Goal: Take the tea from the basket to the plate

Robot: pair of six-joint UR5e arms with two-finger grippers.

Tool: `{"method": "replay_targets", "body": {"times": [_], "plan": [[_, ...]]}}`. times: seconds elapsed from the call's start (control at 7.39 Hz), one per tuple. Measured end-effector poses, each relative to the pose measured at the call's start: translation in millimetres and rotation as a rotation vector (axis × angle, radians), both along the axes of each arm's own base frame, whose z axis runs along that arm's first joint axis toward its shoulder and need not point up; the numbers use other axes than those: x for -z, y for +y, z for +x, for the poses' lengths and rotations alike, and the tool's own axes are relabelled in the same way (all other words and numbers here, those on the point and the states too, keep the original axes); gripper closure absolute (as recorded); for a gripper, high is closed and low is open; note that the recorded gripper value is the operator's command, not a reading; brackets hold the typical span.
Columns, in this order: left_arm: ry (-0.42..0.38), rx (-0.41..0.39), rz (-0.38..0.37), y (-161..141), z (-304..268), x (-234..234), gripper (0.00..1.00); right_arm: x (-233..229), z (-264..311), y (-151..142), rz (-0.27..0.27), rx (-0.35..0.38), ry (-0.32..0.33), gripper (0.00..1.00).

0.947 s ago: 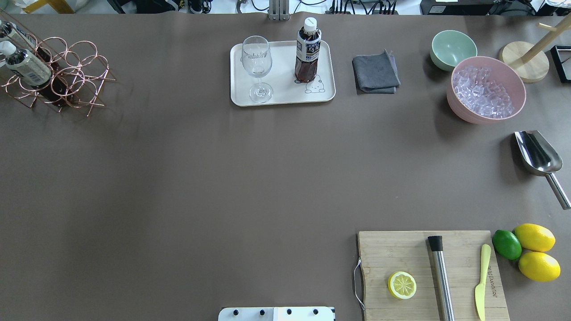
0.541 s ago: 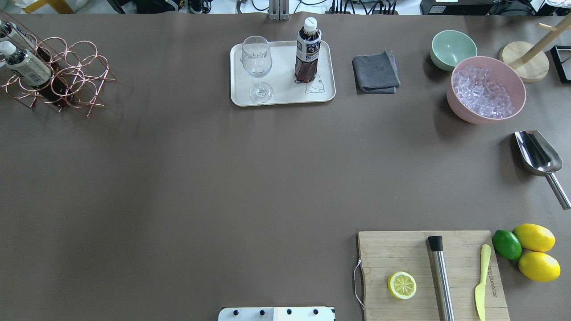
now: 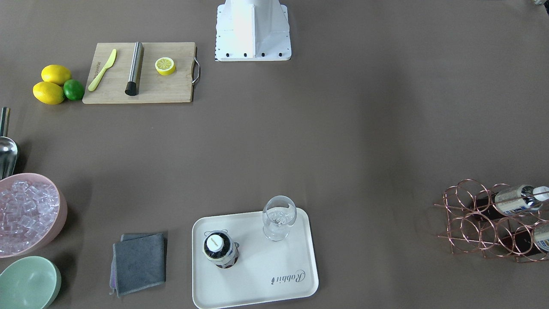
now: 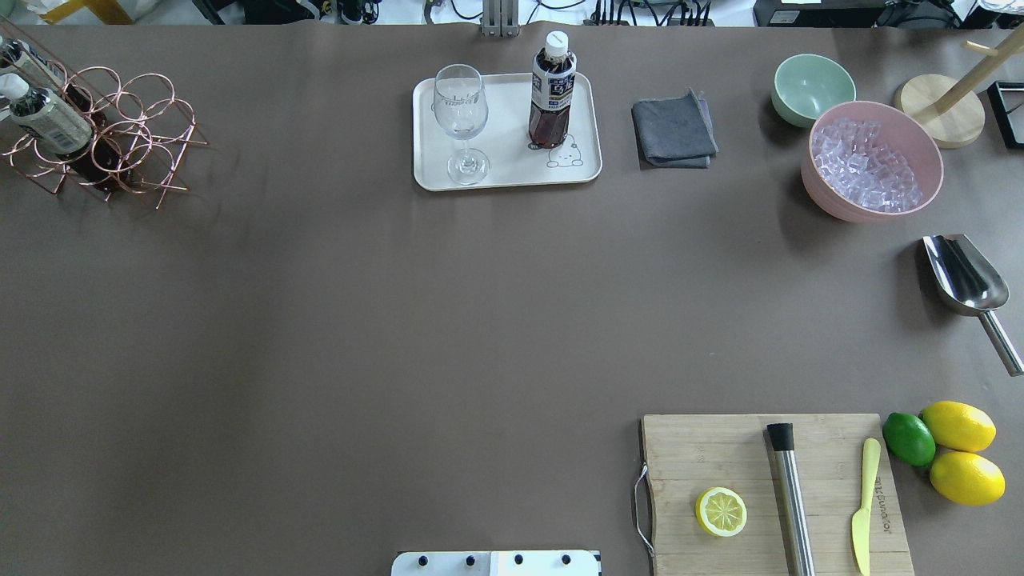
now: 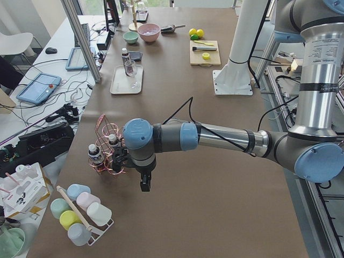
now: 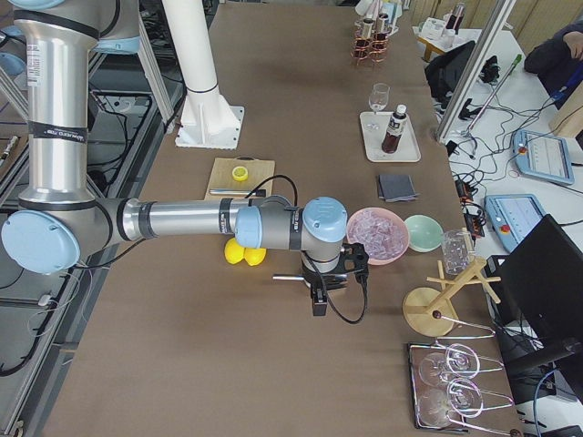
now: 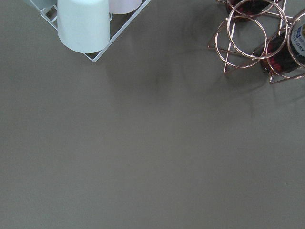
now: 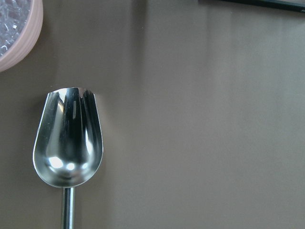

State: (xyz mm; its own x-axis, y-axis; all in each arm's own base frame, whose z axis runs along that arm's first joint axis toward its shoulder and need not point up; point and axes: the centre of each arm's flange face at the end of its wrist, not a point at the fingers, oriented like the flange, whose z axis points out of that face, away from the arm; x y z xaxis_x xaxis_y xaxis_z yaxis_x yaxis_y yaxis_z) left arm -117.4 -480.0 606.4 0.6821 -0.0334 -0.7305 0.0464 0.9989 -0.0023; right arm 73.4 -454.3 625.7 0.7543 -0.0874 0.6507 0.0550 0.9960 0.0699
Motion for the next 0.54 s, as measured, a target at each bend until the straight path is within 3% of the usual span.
{"method": "replay_targets", "body": {"times": [0.54], "plan": [[0.004, -0.002, -0.010, 8.3, 4.0, -2.2, 0.01, -2.6, 0.2, 0.9, -0.008, -0.002, 0.001, 0.00]]}}
